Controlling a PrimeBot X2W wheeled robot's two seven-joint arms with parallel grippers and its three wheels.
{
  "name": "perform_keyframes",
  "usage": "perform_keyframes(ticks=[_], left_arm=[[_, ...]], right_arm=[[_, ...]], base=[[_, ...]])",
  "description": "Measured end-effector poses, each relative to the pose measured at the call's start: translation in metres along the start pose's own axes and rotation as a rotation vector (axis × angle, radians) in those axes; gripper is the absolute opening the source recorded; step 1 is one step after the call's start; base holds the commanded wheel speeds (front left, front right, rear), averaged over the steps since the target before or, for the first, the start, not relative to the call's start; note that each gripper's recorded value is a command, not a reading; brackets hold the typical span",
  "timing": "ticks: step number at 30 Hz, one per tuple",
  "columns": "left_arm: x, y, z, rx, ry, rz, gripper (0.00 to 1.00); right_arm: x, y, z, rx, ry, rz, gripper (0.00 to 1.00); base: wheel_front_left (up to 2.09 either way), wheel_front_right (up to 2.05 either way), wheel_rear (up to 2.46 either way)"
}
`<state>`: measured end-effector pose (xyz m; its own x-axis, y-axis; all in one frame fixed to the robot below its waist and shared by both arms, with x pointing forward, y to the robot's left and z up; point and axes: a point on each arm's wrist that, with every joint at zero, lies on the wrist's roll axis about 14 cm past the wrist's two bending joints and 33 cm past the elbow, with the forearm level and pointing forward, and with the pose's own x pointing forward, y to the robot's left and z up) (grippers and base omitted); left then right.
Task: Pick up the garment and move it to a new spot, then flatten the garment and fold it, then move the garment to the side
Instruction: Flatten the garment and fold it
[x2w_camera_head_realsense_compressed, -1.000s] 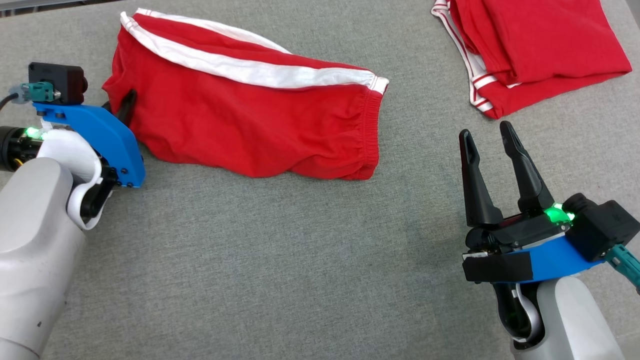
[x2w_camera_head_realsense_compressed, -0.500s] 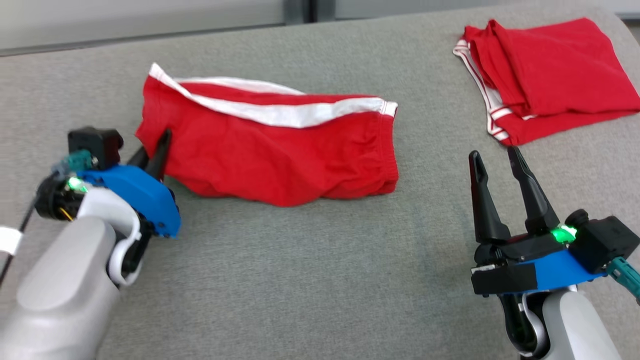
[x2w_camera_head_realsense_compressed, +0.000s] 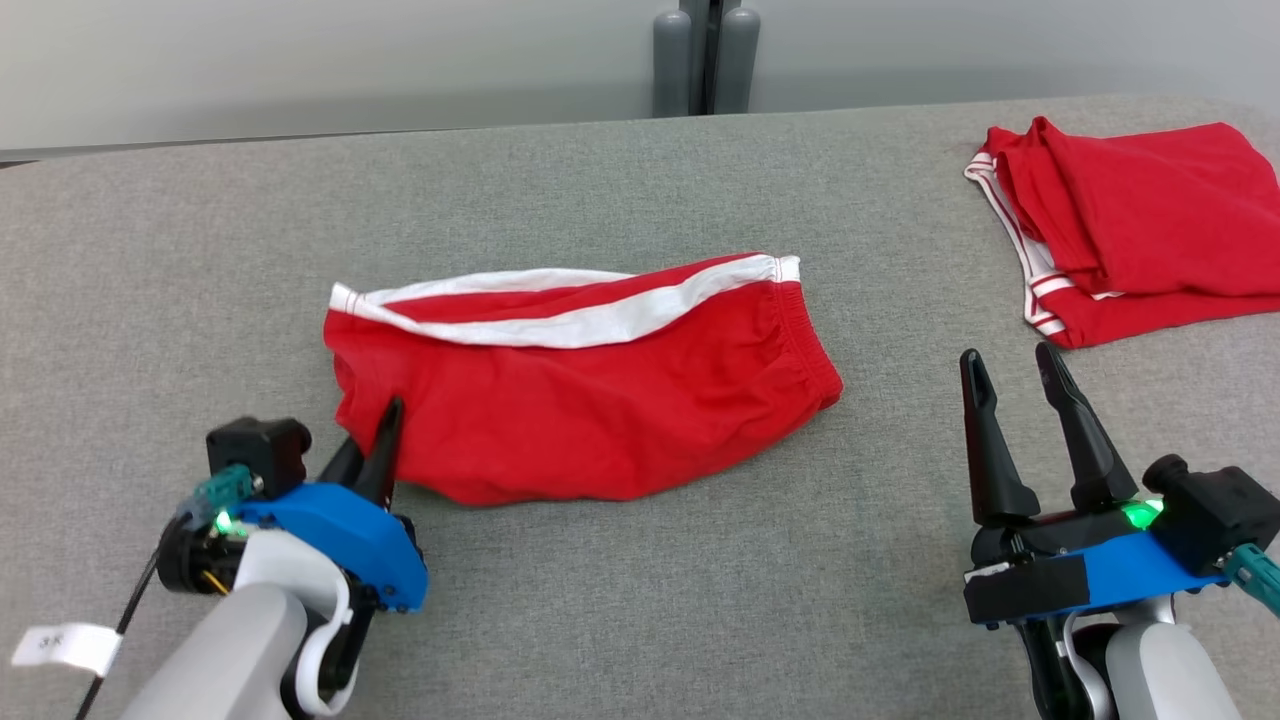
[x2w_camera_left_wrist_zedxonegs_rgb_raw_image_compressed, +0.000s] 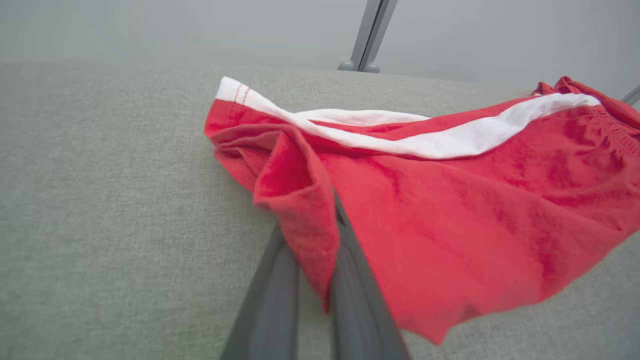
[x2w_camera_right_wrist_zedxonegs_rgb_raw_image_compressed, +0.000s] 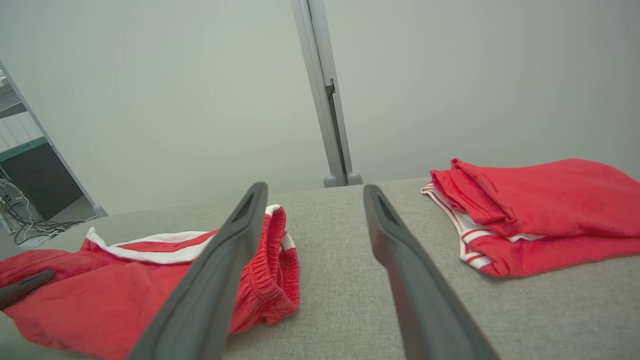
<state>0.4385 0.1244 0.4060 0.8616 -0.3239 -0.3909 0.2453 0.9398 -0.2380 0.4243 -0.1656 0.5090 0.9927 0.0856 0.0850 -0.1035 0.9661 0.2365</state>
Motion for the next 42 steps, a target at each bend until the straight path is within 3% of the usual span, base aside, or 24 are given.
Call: perform_keyframes(ticks=[4, 5, 6, 7, 23, 33, 42], left_arm=[[-0.010, -0.003, -0.012, -0.045, 0.009, 0.016, 0.00], [-0.012, -0.002, -0.013, -0.051, 0.004, 0.024, 0.11], [-0.013, 0.000, -0.013, -0.049, -0.007, 0.036, 0.92], [-0.014, 0.003, -0.012, -0.040, -0.018, 0.047, 1.00], [-0.061, 0.015, 0.073, 0.080, -0.412, 0.165, 1.00], [-0.116, 0.027, 0.084, 0.133, -0.538, 0.272, 1.00], [-0.139, 0.038, 0.061, 0.165, -0.506, 0.325, 1.00]], right_arm=[[-0.001, 0.002, -0.001, 0.002, 0.008, 0.004, 1.00], [-0.002, 0.002, -0.002, 0.003, 0.011, 0.004, 1.00], [-0.002, 0.002, -0.003, 0.003, 0.014, 0.004, 1.00], [-0.003, 0.002, -0.004, 0.004, 0.019, 0.005, 1.00], [-0.002, 0.022, 0.009, -0.020, -0.012, 0.060, 1.00], [-0.015, 0.029, 0.013, -0.036, -0.022, 0.075, 1.00], [-0.030, 0.020, 0.006, -0.046, 0.000, 0.048, 1.00]], base=[[0.00, 0.00, 0.00], [0.00, 0.00, 0.00], [0.00, 0.00, 0.00], [0.00, 0.00, 0.00], [0.00, 0.00, 0.00], [0.00, 0.00, 0.00], [0.00, 0.00, 0.00]])
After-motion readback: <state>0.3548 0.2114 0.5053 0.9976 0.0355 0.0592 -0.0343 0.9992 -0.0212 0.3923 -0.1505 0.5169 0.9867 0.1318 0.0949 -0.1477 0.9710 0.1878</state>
